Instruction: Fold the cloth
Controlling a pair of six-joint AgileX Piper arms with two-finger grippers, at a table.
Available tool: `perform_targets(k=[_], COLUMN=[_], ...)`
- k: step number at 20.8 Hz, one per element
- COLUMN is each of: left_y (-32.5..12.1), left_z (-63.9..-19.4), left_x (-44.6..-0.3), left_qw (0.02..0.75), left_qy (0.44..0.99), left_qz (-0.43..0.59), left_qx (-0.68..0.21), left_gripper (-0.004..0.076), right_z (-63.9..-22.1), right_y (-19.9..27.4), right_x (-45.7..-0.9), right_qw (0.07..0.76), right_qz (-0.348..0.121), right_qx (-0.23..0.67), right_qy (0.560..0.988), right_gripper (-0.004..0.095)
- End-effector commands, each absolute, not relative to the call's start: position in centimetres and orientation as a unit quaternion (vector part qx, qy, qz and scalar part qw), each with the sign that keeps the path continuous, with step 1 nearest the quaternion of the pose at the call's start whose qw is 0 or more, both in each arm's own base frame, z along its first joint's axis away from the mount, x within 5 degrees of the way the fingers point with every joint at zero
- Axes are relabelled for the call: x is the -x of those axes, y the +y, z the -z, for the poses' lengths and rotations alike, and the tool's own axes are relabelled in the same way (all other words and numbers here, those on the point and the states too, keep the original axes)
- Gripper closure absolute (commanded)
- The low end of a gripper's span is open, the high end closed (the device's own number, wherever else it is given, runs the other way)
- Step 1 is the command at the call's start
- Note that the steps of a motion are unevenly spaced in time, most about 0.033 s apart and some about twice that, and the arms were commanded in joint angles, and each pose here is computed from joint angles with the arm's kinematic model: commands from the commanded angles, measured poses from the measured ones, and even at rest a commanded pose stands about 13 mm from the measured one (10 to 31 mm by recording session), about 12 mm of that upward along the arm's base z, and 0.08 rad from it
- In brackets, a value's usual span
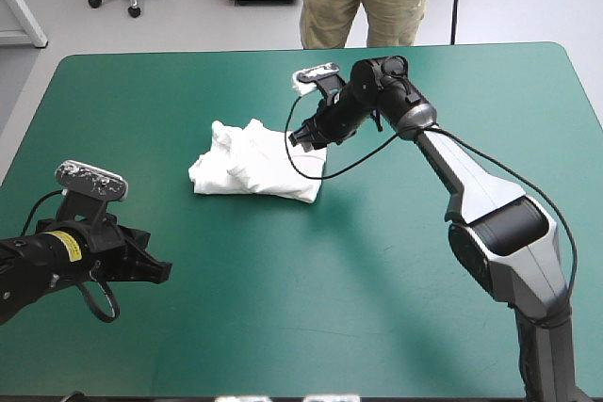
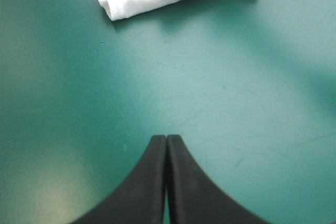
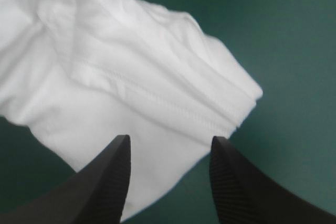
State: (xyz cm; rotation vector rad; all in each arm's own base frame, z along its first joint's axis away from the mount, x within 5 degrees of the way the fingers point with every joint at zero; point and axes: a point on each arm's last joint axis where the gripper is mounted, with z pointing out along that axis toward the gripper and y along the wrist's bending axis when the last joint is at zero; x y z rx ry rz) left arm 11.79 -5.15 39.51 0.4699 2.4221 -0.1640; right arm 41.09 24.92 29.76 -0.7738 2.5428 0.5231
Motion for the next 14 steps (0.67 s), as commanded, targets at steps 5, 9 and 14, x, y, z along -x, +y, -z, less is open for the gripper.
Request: perform_targets(k=[5,9,14], left_y=[-5.3,-5.6,-5.6], left_z=[-40.8,-40.8,-40.8], left_x=[-12.0,-11.9,-11.9], left_qw=[0.379,0.375,0.374], left_qy=[0.906,0.906,0.906], left_qz=[0.081,0.096,0.101], left_qx=[-0.171,-0.171,-0.171], left_gripper=[0.0733,0.0733,0.0733], right_z=[-28.6,-27.5,-24.7], right_y=[23.9,24.5,25.4], right_x=[-39.7,-40.7,-41.4], right_qw=[0.216,0.234,0.206], right_qz=[-0.185,-0.2,-0.227], right_qx=[0.281,0.254,0.227], right_qy=[0.916,0.917,0.925], right_gripper=[0.0301,0.0258,0.026])
